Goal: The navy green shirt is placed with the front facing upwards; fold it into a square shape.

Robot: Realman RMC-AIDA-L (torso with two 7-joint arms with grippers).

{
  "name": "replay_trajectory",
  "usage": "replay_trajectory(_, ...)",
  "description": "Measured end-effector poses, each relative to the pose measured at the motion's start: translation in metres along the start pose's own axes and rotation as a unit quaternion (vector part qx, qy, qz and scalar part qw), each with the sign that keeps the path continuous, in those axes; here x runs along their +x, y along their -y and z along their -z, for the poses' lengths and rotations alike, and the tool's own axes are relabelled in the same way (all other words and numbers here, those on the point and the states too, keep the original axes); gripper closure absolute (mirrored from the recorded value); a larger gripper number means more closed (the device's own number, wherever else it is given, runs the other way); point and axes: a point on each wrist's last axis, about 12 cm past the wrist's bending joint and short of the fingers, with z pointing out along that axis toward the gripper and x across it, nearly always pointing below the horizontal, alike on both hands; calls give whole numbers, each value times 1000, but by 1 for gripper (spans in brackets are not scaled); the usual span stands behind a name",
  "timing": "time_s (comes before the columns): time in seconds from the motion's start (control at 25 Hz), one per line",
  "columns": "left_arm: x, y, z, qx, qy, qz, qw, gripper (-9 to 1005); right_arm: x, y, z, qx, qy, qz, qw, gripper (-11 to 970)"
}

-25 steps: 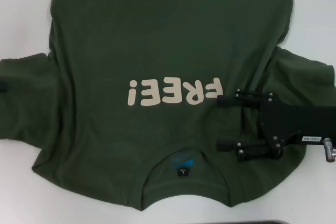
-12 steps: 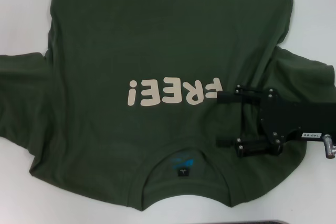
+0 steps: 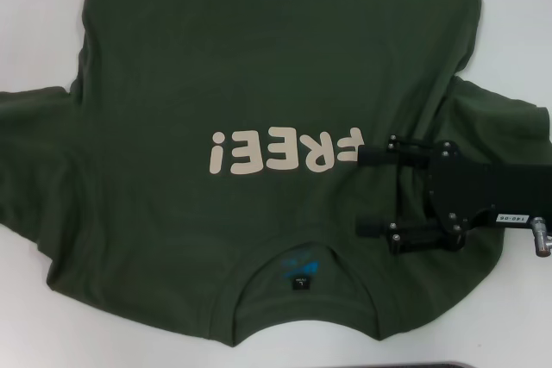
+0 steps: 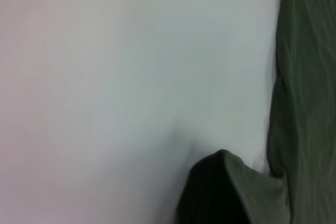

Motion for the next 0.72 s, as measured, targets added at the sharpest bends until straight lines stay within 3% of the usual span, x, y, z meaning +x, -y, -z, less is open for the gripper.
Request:
replay_trajectory(0.2, 2, 5, 0, 17, -15, -6, 1000, 990, 0, 0, 0, 1, 0, 0, 1000, 40)
replay_trajectory(0.48, -4, 26, 13, 93, -35, -18, 995, 988, 0, 0, 0, 0, 0, 1, 1000, 41)
replay_trajectory(0.72, -1, 48, -4, 149, -46, -24, 987, 987, 0, 1, -1, 3, -2, 1, 1000, 41)
